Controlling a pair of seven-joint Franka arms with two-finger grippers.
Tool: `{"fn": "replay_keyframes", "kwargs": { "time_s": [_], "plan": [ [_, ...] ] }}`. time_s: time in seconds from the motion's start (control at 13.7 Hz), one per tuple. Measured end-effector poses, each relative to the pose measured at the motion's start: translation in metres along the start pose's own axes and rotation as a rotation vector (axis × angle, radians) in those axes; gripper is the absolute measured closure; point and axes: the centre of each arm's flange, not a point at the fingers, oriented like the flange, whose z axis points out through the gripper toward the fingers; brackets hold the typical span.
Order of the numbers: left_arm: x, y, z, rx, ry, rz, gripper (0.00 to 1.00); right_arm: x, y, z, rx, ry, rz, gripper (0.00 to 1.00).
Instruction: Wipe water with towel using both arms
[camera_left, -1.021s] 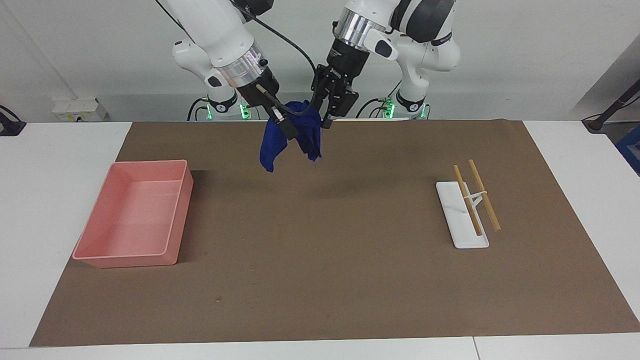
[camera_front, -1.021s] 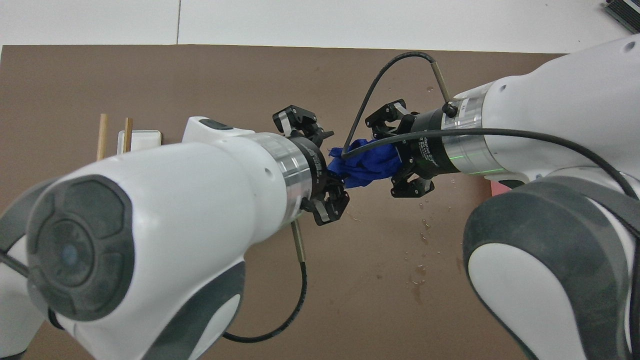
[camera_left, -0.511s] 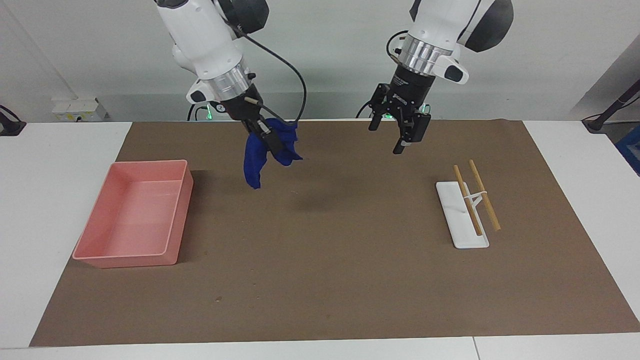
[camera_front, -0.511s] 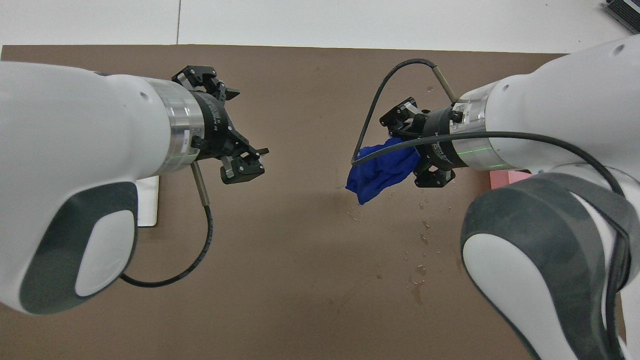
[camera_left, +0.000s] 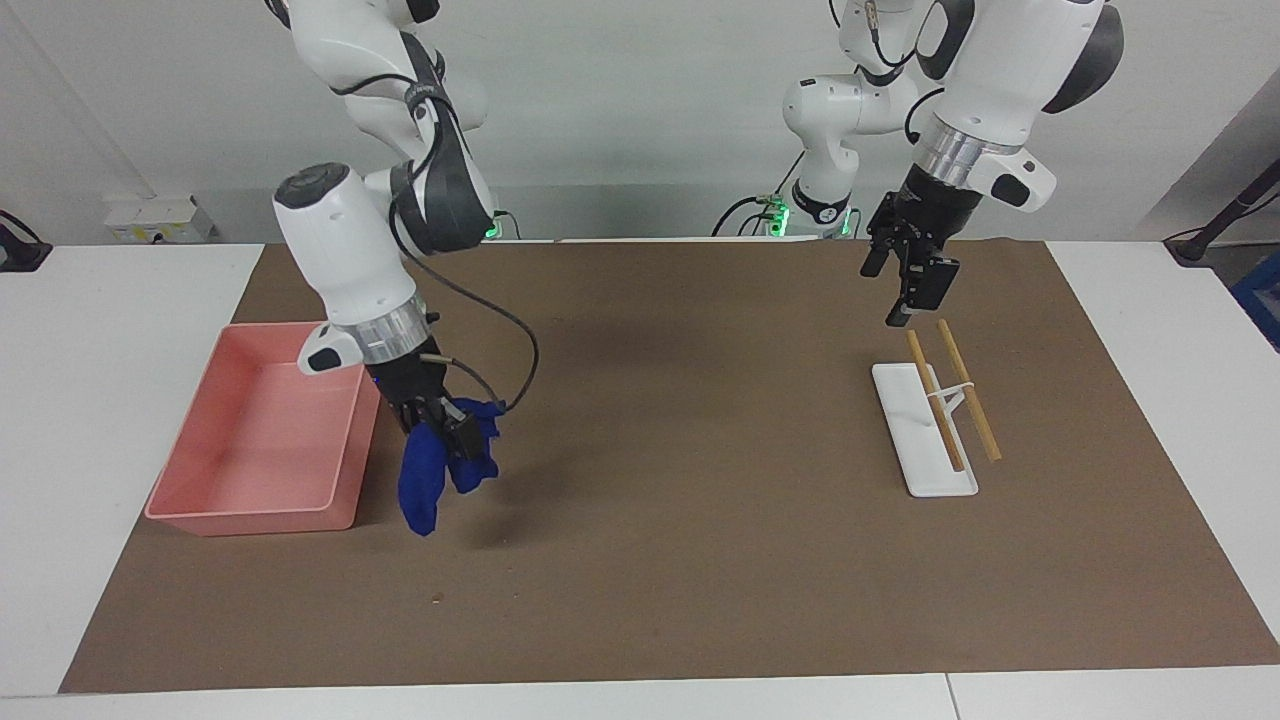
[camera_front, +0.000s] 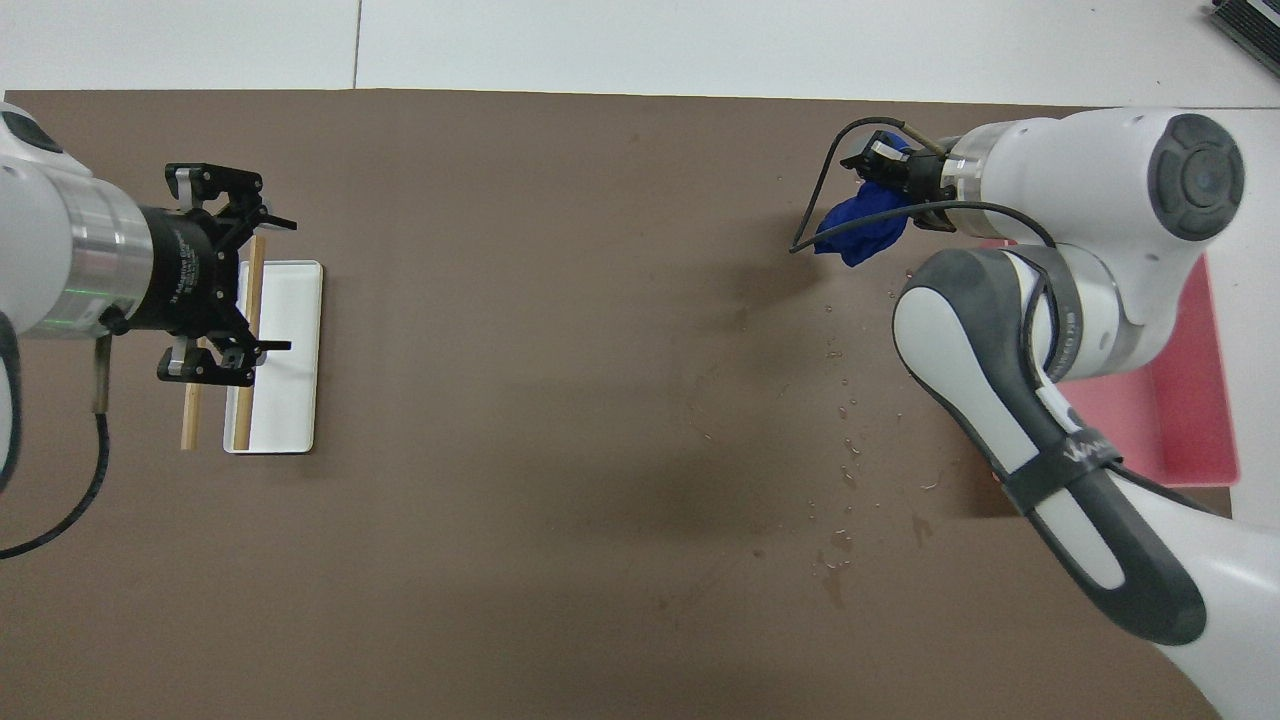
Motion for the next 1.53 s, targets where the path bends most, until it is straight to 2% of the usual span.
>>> {"fn": "replay_keyframes", "kwargs": {
  "time_s": [0.22, 0.36, 0.51, 0.66, 0.8, 1.09, 1.24, 1.53],
  "plan": [
    [0.059, -0.004, -0.007, 0.014, 0.019, 0.253, 0.0, 0.01, 0.007, 0.059, 0.031, 0.04, -0.098, 1.0],
    [0.079, -0.006, -0.01, 0.019, 0.024, 0.487, 0.0, 0.0, 0.023, 0.098, 0.009, 0.012, -0.136, 1.0],
    [0.087, -0.007, -0.01, 0.04, 0.052, 0.706, 0.0, -0.017, 0.047, 0.127, -0.034, -0.044, -0.148, 1.0],
    [0.09, -0.009, -0.01, 0.071, 0.073, 0.826, 0.0, -0.034, 0.067, 0.139, -0.074, -0.098, -0.168, 1.0],
    [0.094, -0.012, -0.008, 0.131, 0.103, 0.946, 0.0, -0.046, 0.079, 0.137, -0.111, -0.16, -0.202, 1.0],
    [0.096, -0.017, 0.002, 0.276, 0.115, 1.212, 0.0, -0.061, 0.093, 0.115, -0.194, -0.332, -0.262, 1.0],
    [0.086, -0.022, 0.007, 0.324, 0.087, 1.269, 0.0, -0.07, 0.109, 0.105, -0.231, -0.421, -0.293, 1.0],
    [0.06, -0.025, 0.014, 0.357, 0.058, 1.321, 0.0, -0.098, 0.148, 0.097, -0.306, -0.568, -0.274, 1.0]
  ]
}}
